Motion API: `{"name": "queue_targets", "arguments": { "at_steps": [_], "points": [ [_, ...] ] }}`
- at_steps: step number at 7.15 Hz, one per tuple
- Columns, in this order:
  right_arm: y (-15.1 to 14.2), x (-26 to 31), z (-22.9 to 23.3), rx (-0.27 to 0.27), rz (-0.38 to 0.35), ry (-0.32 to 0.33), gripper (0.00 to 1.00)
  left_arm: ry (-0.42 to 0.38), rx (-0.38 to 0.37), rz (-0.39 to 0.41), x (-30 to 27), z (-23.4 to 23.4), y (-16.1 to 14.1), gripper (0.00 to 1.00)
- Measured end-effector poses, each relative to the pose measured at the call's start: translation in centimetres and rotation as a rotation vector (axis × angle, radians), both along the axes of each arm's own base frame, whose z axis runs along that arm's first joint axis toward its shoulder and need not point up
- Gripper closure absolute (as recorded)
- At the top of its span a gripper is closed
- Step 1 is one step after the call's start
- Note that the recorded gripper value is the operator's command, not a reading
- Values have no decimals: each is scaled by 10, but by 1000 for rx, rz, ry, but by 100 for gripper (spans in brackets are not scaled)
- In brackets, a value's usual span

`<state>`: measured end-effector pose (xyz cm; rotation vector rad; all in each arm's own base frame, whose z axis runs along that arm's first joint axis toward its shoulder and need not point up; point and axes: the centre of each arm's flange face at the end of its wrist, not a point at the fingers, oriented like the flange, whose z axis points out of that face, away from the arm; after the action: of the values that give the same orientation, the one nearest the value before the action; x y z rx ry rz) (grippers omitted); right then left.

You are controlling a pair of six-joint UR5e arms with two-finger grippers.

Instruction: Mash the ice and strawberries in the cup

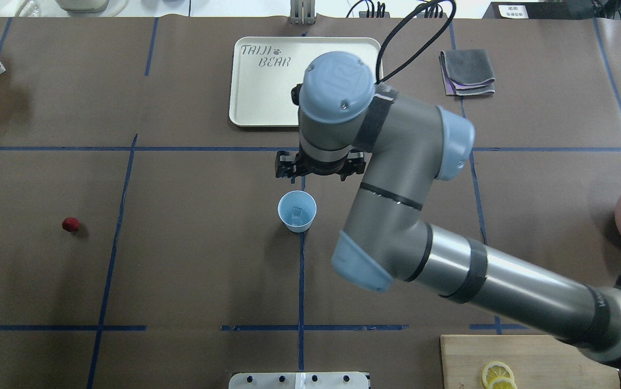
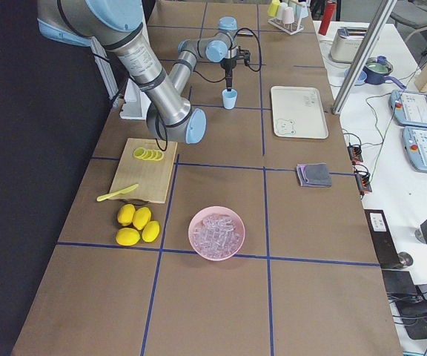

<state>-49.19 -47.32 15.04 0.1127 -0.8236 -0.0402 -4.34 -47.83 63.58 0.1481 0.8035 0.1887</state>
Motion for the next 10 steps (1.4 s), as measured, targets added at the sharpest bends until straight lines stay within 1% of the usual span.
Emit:
{"name": "queue_targets", "arguments": {
  "at_steps": [1,2,3,5,6,7,8,10],
  "points": [
    [-22,58,35,33,-39,0,1,0,-1,0,0,0,0,0],
    [-35,118,78,79,-88,10,1,-1,-3,0,0,1,0,0],
    [-40,174,123,123,-142,28,1,-1,-4,0,0,2,0,0],
    [-39,286,222,181,-253,60,2,0,-5,-1,0,2,1,0],
    [-31,334,267,206,-300,70,2,0,-5,-1,0,2,1,0],
    [-15,373,310,238,-345,78,6,0,-5,-1,0,2,1,0],
    [3,402,350,274,-387,86,8,0,-4,-1,0,1,1,0],
    [40,434,419,325,-461,98,8,0,-3,-1,0,1,1,0]
  ]
}}
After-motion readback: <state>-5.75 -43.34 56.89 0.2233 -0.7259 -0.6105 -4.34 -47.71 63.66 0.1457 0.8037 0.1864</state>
